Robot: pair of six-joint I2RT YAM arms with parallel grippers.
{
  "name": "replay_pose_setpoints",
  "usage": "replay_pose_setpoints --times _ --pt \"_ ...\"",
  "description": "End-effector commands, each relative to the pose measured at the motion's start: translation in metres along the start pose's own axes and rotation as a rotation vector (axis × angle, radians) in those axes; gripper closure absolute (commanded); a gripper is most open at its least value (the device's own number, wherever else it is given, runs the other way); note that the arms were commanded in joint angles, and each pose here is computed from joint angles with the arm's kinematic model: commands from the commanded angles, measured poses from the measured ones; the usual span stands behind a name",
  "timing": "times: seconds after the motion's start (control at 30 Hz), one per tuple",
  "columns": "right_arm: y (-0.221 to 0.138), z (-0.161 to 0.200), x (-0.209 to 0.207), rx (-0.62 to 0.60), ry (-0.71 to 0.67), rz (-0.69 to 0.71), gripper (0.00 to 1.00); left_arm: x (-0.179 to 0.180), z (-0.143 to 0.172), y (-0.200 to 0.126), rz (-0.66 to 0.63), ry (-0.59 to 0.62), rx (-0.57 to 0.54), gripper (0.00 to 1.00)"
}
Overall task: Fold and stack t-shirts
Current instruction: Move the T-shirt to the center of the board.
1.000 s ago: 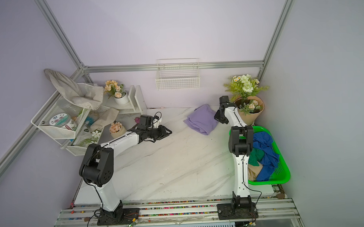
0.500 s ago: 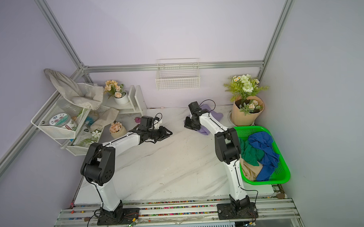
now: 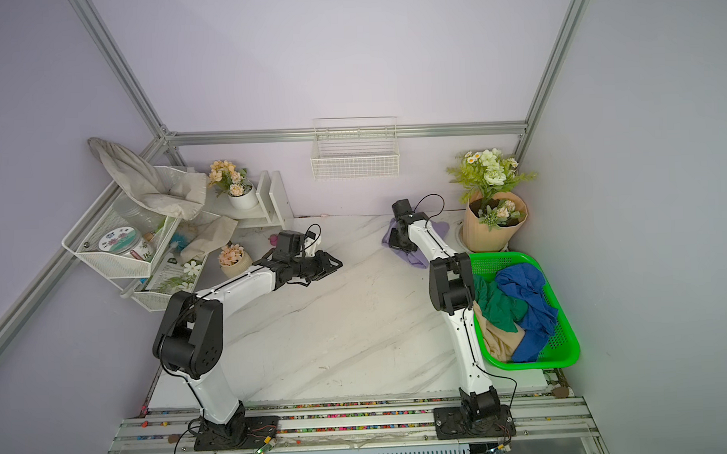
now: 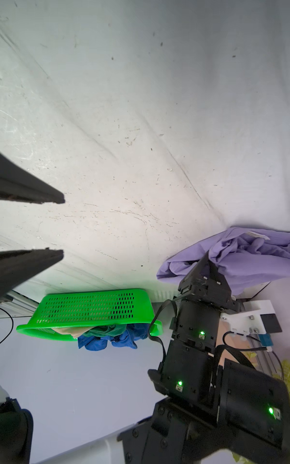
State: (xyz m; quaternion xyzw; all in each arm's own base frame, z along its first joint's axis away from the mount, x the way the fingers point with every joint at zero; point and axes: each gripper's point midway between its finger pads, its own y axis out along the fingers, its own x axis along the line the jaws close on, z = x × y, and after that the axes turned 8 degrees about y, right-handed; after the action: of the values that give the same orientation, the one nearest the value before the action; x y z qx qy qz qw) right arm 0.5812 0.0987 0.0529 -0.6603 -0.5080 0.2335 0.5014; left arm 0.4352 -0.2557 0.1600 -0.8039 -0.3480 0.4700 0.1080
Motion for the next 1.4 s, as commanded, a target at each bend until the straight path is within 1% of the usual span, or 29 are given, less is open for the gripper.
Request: replay_pose_setpoints --times 0.0,0.07,0.13,0.17,0.27,0.4,0.5,0.6,0.73,0.87,0.93,1.0,1.1,1.17,1.27,1.3,1.37 --pt "-0.038 -0.053 -0.083 -0.126 0.029 0.208 0.91 0.008 0.012 -0.002 -0.03 0.008 0.016 0.65" --pt "-0.05 -0.067 -0.108 -0.155 0.056 0.256 0.91 0.008 0.012 0.0 -0.022 0.007 0.021 0.65" --pt "-0.058 -0.074 -0.122 -0.177 0.071 0.29 0.91 0.009 0.012 0.002 -0.017 0.002 0.021 0.65" --pt "-0.06 -0.074 -0.123 -0.175 0.079 0.281 0.91 0.01 0.011 0.004 -0.018 -0.001 0.022 0.65" --pt "-0.062 -0.064 -0.106 -0.121 0.11 0.175 0.91 0.011 0.011 0.008 -0.017 -0.006 0.029 0.65" --pt "-0.068 -0.038 -0.088 -0.049 0.17 0.053 0.9 0.017 0.009 0.012 -0.039 -0.001 0.039 0.64" --pt "-0.082 -0.027 -0.083 -0.065 0.206 -0.02 0.89 0.021 0.009 0.011 -0.053 0.006 0.048 0.64" --pt "-0.09 -0.025 -0.088 -0.118 0.217 -0.024 0.89 0.023 0.008 0.011 -0.059 0.008 0.051 0.64" --pt "-0.084 -0.037 -0.079 -0.144 0.217 -0.054 0.91 0.024 0.01 0.012 -0.059 0.005 0.059 0.64" --pt "-0.074 -0.059 -0.063 -0.164 0.249 -0.108 0.92 0.027 0.015 0.012 -0.062 -0.002 0.067 0.64" --pt "-0.065 -0.066 -0.054 -0.149 0.258 -0.132 0.92 0.027 0.017 0.01 -0.064 -0.003 0.067 0.64" --pt "-0.045 -0.066 -0.045 -0.101 0.269 -0.154 0.92 0.029 0.02 0.01 -0.067 -0.006 0.069 0.64" --pt "-0.01 -0.052 -0.036 -0.001 0.281 -0.166 0.92 0.031 0.026 0.009 -0.068 -0.014 0.075 0.64" --pt "0.01 -0.026 -0.034 0.085 0.28 -0.14 0.93 0.033 0.029 0.008 -0.073 -0.023 0.073 0.64" --pt "0.023 0.02 -0.035 0.18 0.26 -0.085 0.93 0.034 0.03 0.007 -0.074 -0.022 0.061 0.64" --pt "0.023 0.033 -0.036 0.19 0.256 -0.062 0.94 0.034 0.03 0.006 -0.071 -0.021 0.058 0.64" --pt "0.024 0.059 -0.033 0.201 0.244 -0.071 0.93 0.037 0.032 0.007 -0.08 -0.022 0.064 0.64"
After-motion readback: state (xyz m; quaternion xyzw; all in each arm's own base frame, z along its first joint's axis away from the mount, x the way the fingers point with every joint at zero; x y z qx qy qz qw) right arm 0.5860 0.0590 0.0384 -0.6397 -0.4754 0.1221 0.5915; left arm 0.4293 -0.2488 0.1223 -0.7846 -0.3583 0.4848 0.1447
